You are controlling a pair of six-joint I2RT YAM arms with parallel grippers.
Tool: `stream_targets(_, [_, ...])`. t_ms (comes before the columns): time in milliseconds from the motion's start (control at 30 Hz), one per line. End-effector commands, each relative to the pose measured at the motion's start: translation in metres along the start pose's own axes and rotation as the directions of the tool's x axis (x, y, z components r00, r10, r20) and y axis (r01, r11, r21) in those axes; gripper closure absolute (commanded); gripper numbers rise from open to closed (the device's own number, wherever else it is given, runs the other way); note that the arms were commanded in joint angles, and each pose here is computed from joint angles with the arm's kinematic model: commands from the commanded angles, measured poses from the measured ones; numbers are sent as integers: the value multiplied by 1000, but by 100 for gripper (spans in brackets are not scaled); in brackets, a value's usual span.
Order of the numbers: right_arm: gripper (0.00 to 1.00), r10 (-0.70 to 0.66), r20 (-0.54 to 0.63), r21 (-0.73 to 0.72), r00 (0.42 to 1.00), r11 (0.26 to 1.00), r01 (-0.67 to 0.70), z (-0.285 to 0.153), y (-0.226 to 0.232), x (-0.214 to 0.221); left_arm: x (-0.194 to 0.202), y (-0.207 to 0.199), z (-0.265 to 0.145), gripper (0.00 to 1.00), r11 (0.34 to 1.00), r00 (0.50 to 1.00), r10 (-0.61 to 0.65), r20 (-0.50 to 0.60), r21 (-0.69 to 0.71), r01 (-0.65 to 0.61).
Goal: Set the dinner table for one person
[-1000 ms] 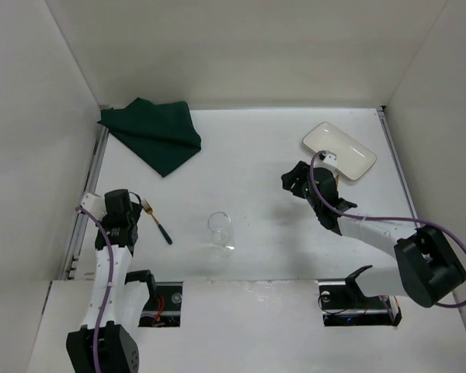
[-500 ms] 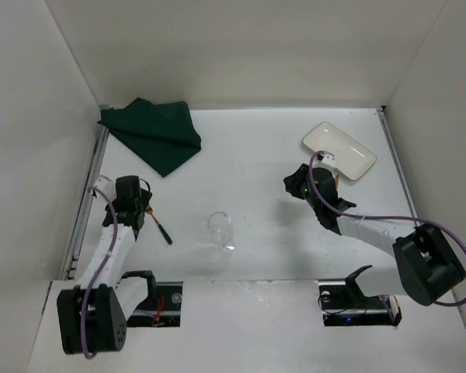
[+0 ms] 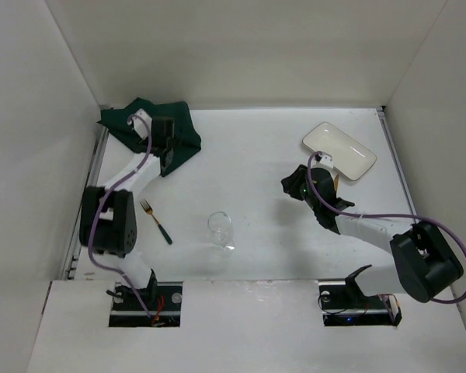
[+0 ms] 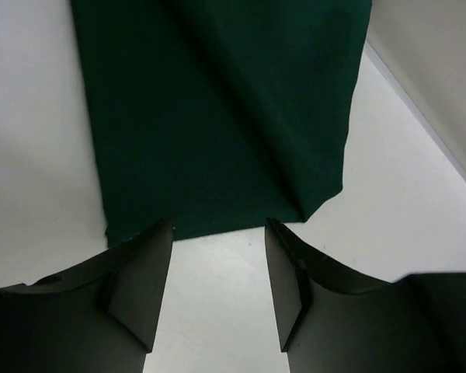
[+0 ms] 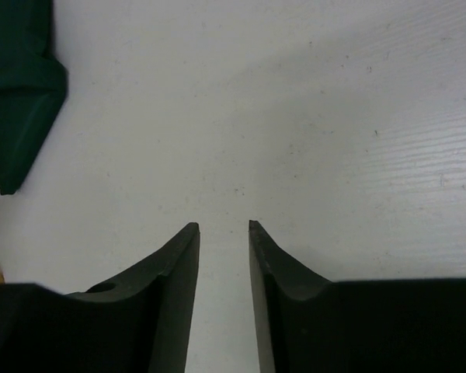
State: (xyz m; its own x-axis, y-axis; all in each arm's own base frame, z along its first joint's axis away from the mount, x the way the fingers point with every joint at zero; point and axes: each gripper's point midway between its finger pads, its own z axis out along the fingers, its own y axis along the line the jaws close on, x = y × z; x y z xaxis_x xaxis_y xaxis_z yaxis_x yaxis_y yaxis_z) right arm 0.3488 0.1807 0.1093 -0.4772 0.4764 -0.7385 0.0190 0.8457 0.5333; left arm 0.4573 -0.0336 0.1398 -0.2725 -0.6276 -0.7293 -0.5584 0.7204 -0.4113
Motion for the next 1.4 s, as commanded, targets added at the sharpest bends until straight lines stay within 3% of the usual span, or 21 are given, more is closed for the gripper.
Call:
stream_targets(0, [60,22,62,-67,998,998,-18,1,21,-21,-3,-26,30,52,992,992,126,4,-20,-126])
stream_targets(167, [55,13,51,-68,999,998,-10,3,22,-19,13,-56,80,52,970,971,237,-39,-47,-238])
stream_targets(267, [54,17,47,-88,999,996,-13,2,26,-19,15,-68,101,52,968,969,243,-33,-51,-245])
stream_targets(433, [54,16,34,-94,999,995,-13,3,28,-17,42,-56,128,55,969,968,223,-119,-83,-233])
stream_targets(533, [54,18,24,-94,1000,995,-16,5,27,-14,58,-45,135,67,968,965,215,-152,-98,-231])
stream_targets(633, [53,18,24,-94,1000,995,-16,5,27,-14,80,-41,136,88,974,962,190,-195,-90,-210])
stream_targets(833, [53,18,21,-92,1000,996,-16,5,27,-13,128,-88,106,95,992,954,124,-271,62,-112])
stream_targets(1000, [53,21,22,-93,1000,995,-19,3,26,-13,166,-113,66,95,981,936,157,-316,163,-109])
stream_targets(1200, [51,25,19,-92,1000,995,-23,5,26,-12,186,-86,23,96,964,902,223,-370,218,-149])
stream_targets(1367, [42,26,19,-93,999,995,-24,6,25,-11,194,-47,-17,93,939,852,305,-425,284,-194])
